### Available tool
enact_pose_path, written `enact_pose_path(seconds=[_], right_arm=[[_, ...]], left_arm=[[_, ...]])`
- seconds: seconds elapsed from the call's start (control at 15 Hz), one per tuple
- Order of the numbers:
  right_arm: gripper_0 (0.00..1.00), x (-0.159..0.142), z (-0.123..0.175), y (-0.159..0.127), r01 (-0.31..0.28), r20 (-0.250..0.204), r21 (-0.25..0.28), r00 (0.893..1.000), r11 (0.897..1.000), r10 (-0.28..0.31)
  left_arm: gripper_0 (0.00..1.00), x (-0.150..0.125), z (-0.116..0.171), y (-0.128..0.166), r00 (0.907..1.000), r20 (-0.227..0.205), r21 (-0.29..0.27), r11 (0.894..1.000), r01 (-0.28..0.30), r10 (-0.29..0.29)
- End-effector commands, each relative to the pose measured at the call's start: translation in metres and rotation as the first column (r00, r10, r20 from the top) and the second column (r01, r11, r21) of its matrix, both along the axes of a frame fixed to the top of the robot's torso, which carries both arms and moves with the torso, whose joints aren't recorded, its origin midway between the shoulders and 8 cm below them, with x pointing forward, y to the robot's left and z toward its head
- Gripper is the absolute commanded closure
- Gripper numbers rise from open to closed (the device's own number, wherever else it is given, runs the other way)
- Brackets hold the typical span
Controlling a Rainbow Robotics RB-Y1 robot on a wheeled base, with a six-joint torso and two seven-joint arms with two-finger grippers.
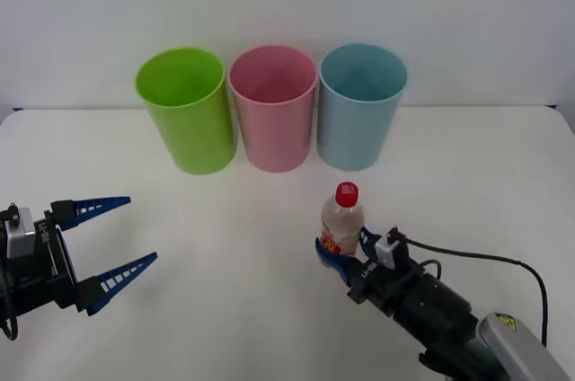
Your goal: Grasp the object on the table and drop it into the matching bin: aluminum can to the light blue bin, PET bottle to the pink bin.
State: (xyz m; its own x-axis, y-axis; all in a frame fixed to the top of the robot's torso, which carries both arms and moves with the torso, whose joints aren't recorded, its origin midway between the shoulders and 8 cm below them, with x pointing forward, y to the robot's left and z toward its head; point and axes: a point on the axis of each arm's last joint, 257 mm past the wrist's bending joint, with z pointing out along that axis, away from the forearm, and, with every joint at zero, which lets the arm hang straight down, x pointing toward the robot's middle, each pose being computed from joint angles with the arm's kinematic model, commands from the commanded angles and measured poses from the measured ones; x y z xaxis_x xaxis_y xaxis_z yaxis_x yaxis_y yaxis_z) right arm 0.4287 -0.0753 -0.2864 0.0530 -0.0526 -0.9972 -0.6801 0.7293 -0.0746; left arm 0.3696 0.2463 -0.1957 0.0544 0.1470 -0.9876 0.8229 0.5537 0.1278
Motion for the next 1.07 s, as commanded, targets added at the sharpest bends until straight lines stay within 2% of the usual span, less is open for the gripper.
enact_pose_path(seconds=[0.07,0.27,0.4,0.6,0.87,1.07], right_arm=[[1.0,-0.002,0.032,-0.005,-0.013,0.058,0.012,0.998,1.0,0.013],[1.0,-0.012,0.076,-0.005,-0.034,0.132,0.017,0.991,0.999,0.032],[1.0,-0.027,0.11,0.0,-0.063,0.148,0.045,0.987,0.997,0.056],[1.0,-0.04,0.153,0.007,-0.067,0.169,0.052,0.984,0.996,0.058],[1.0,-0.04,0.198,0.02,-0.083,0.208,0.096,0.976,0.992,0.061],[1.0,-0.026,0.228,0.033,-0.089,0.238,0.128,0.97,0.988,0.057]], left_arm=[[0.0,0.0,0.0,0.0,1.0,0.0,0.0,1.0,0.0,0.0],[0.0,0.0,0.0,0.0,1.0,0.0,0.0,1.0,0.0,0.0],[0.0,0.0,0.0,0.0,1.0,0.0,0.0,1.0,0.0,0.0],[0.0,0.0,0.0,0.0,1.0,0.0,0.0,1.0,0.0,0.0],[0.0,0.0,0.0,0.0,1.0,0.0,0.0,1.0,0.0,0.0],[0.0,0.0,0.0,0.0,1.0,0.0,0.0,1.0,0.0,0.0]])
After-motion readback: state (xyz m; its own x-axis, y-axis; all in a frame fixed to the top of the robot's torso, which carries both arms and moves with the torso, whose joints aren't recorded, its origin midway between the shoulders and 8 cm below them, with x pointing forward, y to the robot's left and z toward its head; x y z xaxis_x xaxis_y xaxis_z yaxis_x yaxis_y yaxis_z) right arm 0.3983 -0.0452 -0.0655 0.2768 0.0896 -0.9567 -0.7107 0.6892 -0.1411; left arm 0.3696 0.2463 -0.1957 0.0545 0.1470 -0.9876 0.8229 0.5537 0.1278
